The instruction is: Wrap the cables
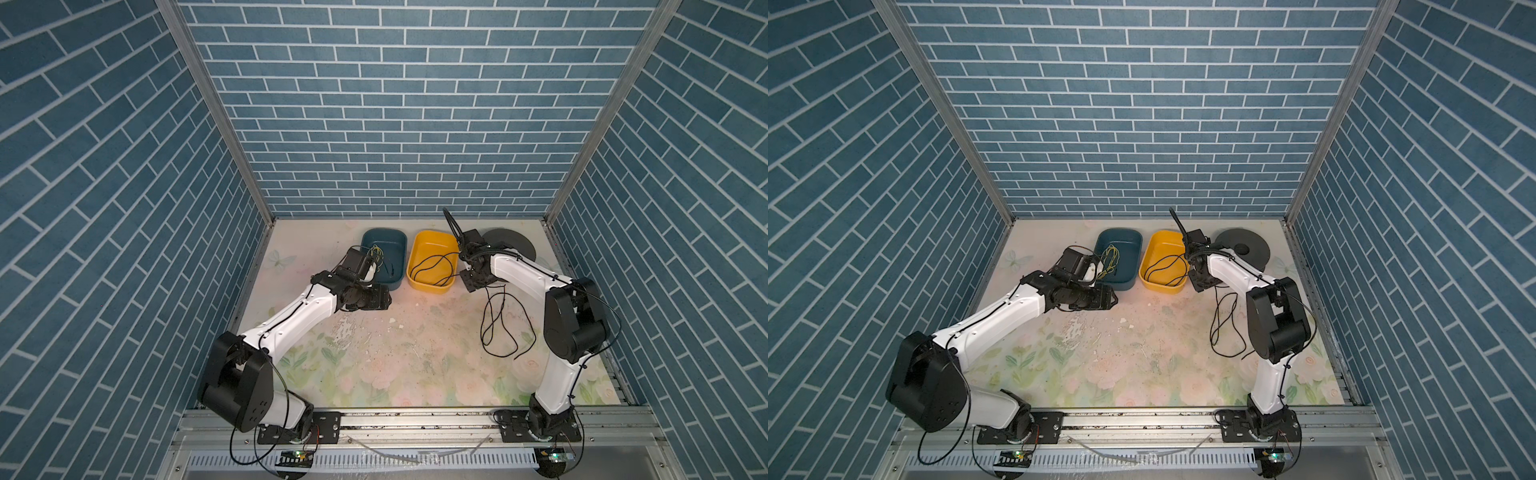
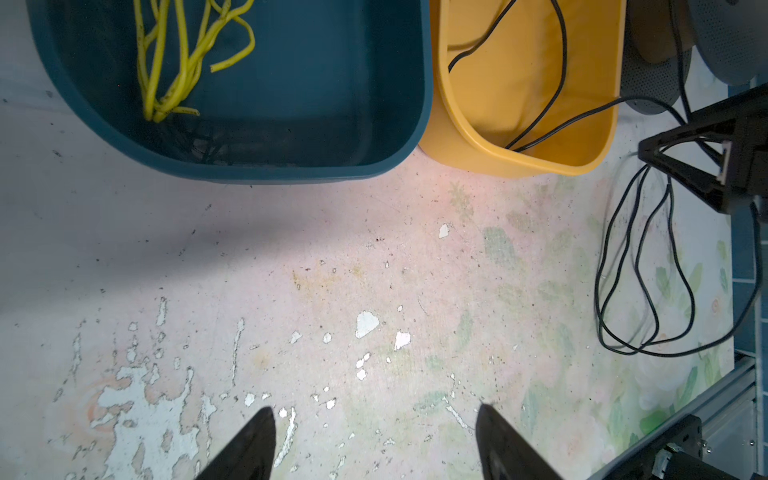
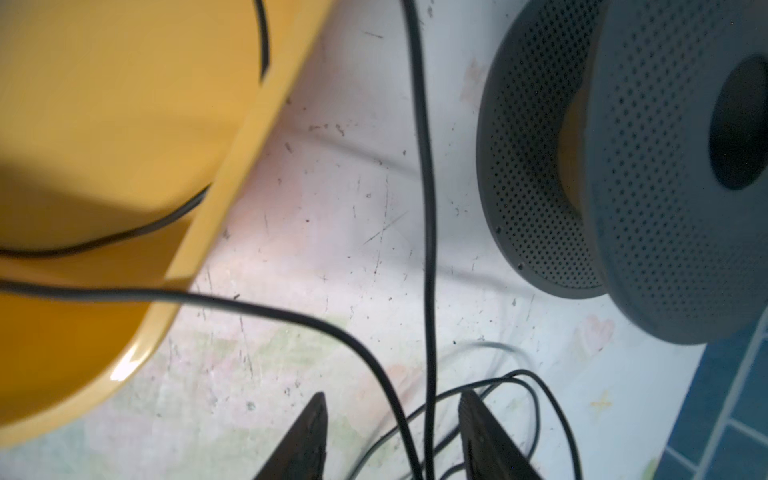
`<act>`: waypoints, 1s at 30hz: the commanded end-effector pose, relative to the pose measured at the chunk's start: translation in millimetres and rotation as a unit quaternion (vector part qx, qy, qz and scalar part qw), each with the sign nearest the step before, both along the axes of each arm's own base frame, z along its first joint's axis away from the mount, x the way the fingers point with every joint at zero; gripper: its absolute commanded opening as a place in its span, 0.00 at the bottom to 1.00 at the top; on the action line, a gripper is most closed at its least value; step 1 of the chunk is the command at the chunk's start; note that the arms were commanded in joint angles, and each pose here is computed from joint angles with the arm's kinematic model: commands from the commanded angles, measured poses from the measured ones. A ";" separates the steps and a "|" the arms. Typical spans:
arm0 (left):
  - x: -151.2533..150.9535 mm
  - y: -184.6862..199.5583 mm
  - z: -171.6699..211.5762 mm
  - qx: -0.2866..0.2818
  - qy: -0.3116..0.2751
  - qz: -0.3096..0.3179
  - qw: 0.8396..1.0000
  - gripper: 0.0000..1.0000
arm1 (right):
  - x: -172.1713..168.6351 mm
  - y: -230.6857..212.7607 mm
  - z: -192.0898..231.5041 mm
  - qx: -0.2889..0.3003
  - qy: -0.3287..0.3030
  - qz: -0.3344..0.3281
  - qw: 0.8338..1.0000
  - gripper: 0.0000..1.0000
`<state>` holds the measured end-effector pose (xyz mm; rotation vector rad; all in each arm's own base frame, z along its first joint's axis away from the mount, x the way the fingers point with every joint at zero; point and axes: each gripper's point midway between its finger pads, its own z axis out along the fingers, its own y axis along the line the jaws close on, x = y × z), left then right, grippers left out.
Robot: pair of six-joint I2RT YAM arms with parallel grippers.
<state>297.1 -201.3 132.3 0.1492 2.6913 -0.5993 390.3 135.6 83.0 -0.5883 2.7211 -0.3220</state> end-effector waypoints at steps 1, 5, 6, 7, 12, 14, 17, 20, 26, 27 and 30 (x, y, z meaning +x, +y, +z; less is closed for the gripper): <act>-7.6 3.3 -1.3 0.004 0.006 0.002 1.000 0.77 | 5.8 -8.3 1.6 -0.019 -0.018 -0.010 1.000 0.25; -7.5 4.1 1.9 0.005 0.003 0.002 1.000 0.77 | 13.7 -12.6 36.3 -0.018 -0.077 -0.022 0.997 0.02; -7.1 4.6 3.9 0.004 0.001 0.003 1.000 0.77 | 14.3 -12.9 48.2 -0.015 -0.094 -0.021 0.995 0.01; -7.4 4.6 5.7 0.002 0.000 0.002 1.000 0.77 | 14.5 -11.5 61.0 -0.011 -0.111 -0.018 0.994 0.00; -7.6 1.1 20.3 -0.026 -0.010 0.002 1.000 0.77 | 3.3 5.5 126.6 0.021 -0.189 0.018 0.982 0.00; -7.1 2.6 28.5 -0.030 -0.016 0.004 0.999 0.77 | -4.9 14.7 148.0 0.044 -0.212 0.038 0.976 0.00; -6.7 9.5 44.0 -0.023 -0.033 0.006 0.999 0.77 | -19.1 32.1 175.3 0.091 -0.235 0.072 0.965 0.00; -6.6 18.6 60.7 -0.023 -0.054 0.017 0.998 0.77 | -37.6 57.8 199.0 0.145 -0.249 0.124 0.949 0.00; -9.0 41.5 86.0 -0.017 -0.080 0.043 0.996 0.77 | -80.0 106.8 239.2 0.244 -0.270 0.232 0.902 0.00; -9.2 45.2 89.0 -0.012 -0.084 0.047 0.995 0.78 | -87.2 115.5 243.7 0.261 -0.268 0.249 0.894 0.00; -10.5 56.5 97.8 0.003 -0.093 0.059 0.994 0.78 | -108.9 142.6 253.8 0.298 -0.259 0.302 0.868 0.00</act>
